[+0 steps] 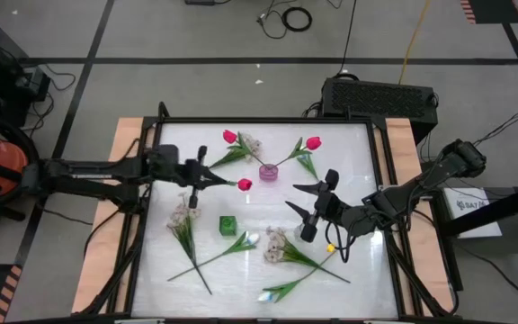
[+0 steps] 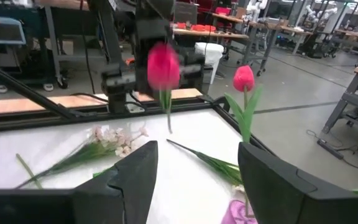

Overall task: Sort flowers into vase by color
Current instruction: Put the red flower into the purple vase

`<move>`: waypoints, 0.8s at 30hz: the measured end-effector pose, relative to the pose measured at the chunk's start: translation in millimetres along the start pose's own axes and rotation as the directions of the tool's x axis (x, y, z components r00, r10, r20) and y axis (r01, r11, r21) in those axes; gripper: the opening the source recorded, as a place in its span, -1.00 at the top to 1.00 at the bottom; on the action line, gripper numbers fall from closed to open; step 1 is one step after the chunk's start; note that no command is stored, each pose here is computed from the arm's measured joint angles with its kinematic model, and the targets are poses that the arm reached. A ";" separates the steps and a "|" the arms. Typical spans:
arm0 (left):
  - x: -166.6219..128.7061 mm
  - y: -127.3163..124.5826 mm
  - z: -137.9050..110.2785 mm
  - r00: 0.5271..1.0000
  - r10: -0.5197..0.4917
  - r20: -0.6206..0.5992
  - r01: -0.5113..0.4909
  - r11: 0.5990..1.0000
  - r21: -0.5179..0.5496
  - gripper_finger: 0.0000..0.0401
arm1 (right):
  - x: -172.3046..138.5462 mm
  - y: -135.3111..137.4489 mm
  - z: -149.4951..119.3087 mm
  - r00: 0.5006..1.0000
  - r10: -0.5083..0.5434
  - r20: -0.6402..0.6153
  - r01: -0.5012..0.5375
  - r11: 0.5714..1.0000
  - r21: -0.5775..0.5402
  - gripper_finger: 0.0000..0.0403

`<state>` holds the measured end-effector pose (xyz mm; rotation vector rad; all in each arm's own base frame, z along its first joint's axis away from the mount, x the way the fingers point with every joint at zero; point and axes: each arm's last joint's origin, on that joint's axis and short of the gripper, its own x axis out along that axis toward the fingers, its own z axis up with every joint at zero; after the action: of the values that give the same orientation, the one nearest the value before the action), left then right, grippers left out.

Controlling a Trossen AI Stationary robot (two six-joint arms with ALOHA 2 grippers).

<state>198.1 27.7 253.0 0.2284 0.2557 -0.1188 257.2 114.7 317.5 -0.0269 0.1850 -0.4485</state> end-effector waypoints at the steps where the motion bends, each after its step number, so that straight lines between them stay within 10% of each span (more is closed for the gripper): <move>1: -2.5 -0.4 4.8 0.999 0.006 0.040 -0.006 1.000 0.005 1.00 | 1.7 0.9 -0.4 1.000 -0.002 0.003 0.002 1.000 0.005 -0.07; 14: -10.5 -16.3 58.3 0.841 -0.031 0.540 0.019 0.999 0.028 1.00 | 37.1 13.4 3.7 0.986 0.082 0.143 -0.096 0.991 0.089 -0.07; 24: 15.3 -37.7 63.2 0.763 -0.084 0.641 0.069 0.996 0.049 1.00 | 74.3 27.8 6.2 0.976 0.127 0.176 -0.136 0.990 0.038 -0.07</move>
<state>222.3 -25.2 300.7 0.1869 -0.4313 -0.2752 336.0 107.4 309.0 -0.0044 0.0039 -0.3161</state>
